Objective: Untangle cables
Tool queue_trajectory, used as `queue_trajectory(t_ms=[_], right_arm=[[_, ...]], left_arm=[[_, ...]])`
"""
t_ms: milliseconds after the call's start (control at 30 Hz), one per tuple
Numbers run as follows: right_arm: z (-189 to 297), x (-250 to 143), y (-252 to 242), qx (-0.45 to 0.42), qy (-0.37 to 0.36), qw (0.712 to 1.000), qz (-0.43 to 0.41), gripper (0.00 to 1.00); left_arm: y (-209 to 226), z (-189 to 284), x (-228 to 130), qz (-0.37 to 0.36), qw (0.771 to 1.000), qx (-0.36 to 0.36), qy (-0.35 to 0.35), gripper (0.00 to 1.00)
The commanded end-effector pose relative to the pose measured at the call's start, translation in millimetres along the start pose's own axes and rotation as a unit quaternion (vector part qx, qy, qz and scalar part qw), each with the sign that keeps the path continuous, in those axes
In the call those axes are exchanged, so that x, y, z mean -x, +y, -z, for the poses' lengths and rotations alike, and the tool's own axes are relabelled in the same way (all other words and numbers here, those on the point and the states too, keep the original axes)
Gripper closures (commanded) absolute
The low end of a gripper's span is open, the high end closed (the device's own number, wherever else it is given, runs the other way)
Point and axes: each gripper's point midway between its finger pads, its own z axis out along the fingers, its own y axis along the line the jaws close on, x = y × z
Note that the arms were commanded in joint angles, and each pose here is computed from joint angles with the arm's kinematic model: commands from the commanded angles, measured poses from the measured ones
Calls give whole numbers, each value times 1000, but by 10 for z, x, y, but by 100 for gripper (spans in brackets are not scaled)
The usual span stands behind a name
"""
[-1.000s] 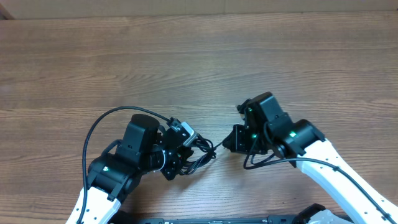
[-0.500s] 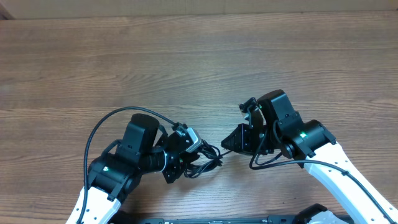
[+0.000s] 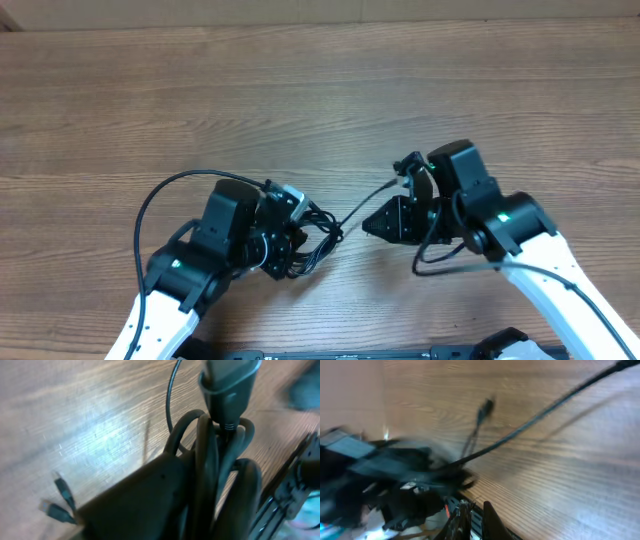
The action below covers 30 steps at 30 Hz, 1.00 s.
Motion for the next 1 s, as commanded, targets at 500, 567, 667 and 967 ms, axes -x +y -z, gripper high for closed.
queue_trajectory(t_ms=[500, 567, 667, 967], right_arm=[[187, 67, 298, 43, -28, 998, -46, 61], [181, 100, 247, 31, -36, 995, -87, 58], [182, 143, 198, 19, -48, 991, -124, 53], [150, 305, 264, 48, -77, 985, -146, 42]], left_arm=[[111, -43, 517, 213, 974, -34, -72, 96], [268, -11, 555, 291, 953, -13, -87, 96], [371, 42, 674, 366, 923, -15, -116, 96], [16, 200, 1126, 326, 921, -131, -167, 96]])
